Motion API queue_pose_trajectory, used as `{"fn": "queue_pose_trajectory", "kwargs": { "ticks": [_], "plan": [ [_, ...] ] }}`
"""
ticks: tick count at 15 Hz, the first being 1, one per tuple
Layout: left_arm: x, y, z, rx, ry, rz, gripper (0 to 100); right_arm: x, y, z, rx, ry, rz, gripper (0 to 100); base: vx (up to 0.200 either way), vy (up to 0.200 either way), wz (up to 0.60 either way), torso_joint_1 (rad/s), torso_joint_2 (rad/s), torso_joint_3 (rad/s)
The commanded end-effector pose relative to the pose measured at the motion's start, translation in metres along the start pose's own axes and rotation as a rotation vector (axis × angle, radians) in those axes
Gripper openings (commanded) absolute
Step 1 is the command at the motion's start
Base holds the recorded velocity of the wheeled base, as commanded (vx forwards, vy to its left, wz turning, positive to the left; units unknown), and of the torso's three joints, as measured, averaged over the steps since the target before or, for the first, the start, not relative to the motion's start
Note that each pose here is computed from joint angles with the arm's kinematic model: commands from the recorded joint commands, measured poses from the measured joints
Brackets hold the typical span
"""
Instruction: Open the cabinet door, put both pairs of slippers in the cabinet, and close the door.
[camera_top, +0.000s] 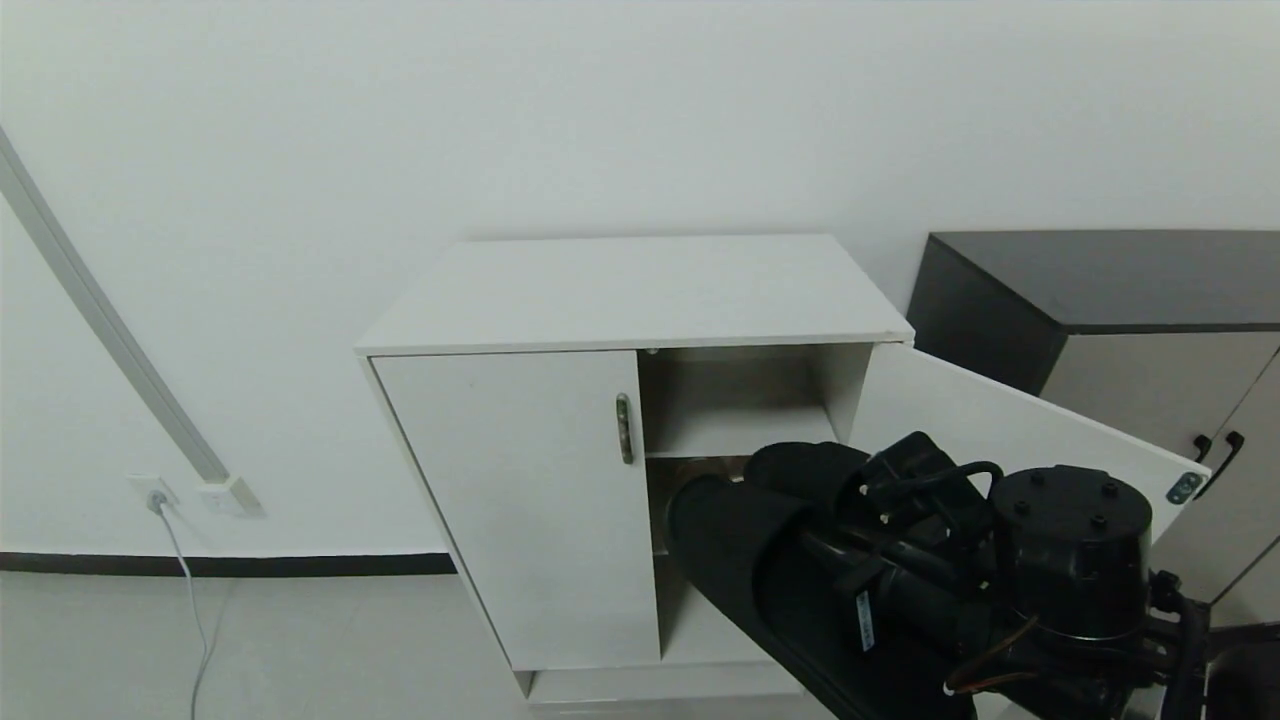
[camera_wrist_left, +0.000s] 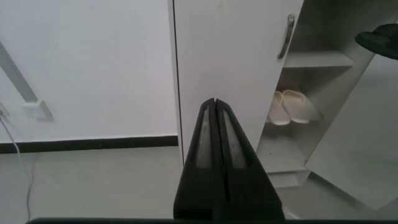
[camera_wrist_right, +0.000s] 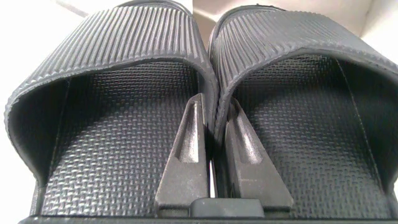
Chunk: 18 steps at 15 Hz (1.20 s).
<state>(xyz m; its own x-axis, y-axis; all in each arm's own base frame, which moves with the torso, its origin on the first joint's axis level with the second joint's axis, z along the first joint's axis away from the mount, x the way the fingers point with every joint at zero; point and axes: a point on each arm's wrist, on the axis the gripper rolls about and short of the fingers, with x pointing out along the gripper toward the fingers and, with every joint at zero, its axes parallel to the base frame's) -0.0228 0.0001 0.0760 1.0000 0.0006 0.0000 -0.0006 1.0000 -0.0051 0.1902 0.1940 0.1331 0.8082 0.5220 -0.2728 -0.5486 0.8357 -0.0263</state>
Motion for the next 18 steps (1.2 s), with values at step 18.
{"fn": "queue_pose_trajectory", "kwargs": {
  "ticks": [18],
  "plan": [
    [0.0001,0.0,0.0,0.001,0.002,0.001,0,0.0057,0.0012,-0.0051,-0.001,0.007,-0.003,0,0.0,0.0,0.0,-0.127,0.48,0.345]
  ]
}}
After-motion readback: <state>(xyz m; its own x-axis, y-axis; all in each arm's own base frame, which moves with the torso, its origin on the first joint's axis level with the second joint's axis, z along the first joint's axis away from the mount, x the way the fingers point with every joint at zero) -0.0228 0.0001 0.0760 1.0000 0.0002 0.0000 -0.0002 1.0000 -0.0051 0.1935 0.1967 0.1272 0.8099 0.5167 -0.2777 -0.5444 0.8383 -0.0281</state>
